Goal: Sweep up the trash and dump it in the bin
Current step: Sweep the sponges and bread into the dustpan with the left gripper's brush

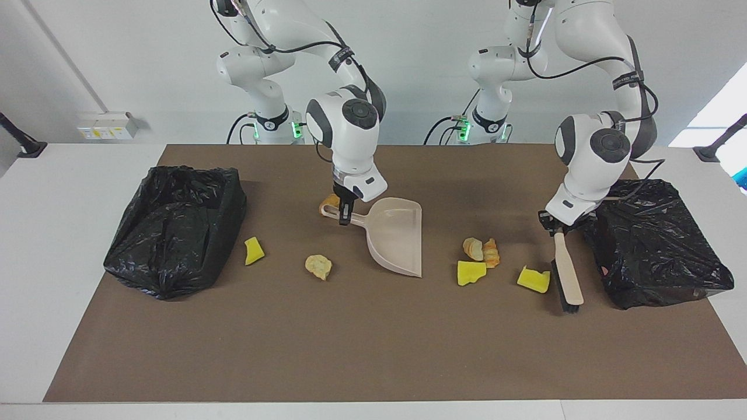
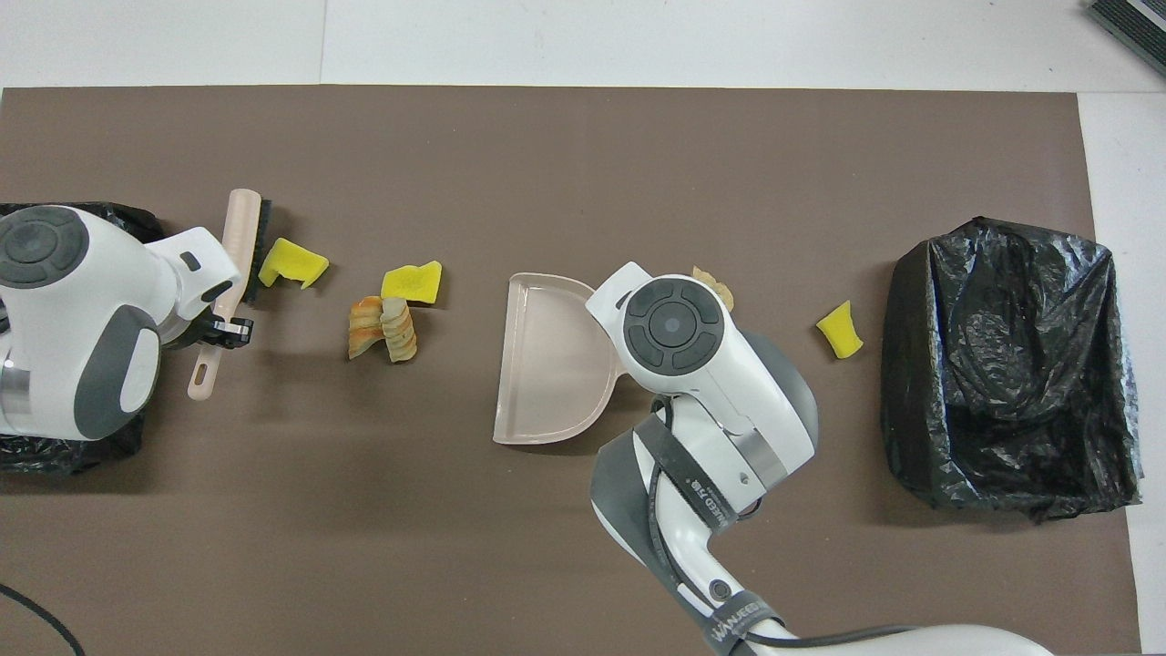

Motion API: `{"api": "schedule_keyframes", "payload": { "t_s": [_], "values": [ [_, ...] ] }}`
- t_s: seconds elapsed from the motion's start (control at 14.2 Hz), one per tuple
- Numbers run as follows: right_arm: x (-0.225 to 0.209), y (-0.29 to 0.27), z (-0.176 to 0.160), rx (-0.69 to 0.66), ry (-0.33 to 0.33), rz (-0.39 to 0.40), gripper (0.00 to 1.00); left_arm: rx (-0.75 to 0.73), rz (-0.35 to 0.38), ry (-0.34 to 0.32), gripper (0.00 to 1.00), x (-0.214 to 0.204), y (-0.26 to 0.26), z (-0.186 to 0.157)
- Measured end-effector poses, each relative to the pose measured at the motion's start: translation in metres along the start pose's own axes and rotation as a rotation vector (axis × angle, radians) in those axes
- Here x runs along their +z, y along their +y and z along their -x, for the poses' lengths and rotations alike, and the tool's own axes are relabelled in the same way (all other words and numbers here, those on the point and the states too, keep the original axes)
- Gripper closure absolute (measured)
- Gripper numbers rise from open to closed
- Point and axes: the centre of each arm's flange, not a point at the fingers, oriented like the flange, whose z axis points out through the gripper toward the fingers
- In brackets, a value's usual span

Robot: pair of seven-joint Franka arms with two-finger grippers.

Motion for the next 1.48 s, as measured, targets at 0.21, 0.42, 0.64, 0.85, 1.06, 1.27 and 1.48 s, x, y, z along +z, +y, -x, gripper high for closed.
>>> {"api": "schedule_keyframes", "payload": {
  "t_s": [0.21, 0.42, 0.64, 0.85, 1.06, 1.27, 1.48],
  "values": [
    [0.000, 0.000, 0.000, 0.000, 0.000, 0.000, 0.69, 0.017, 0.001, -0.021, 0.74, 0.009, 0.029, 0.003],
    [0.001, 0.000, 0.000, 0.000, -0.001, -0.001, 0.69, -0.065, 0.042, -0.026, 0.74, 0.007, 0.067, 0.007],
    [0.003, 0.001, 0.000, 0.000, 0.000, 0.000, 0.69, -0.116, 0.065, -0.033, 0.74, 0.001, 0.122, 0.016],
    [0.007, 0.001, -0.003, -0.001, 0.002, 0.002, 0.69, -0.137, 0.100, -0.045, 0.74, -0.004, 0.162, 0.031],
    [0.013, -0.003, -0.013, 0.002, 0.007, 0.007, 0.69, -0.149, 0.134, -0.053, 0.74, -0.010, 0.196, 0.041],
    [0.018, -0.003, -0.019, 0.003, 0.014, 0.015, 0.69, -0.134, 0.169, -0.061, 0.74, -0.018, 0.236, 0.052],
    [0.022, -0.006, -0.026, 0.014, 0.016, 0.016, 0.69, -0.113, 0.205, -0.072, 0.74, -0.024, 0.267, 0.063]
  ]
}}
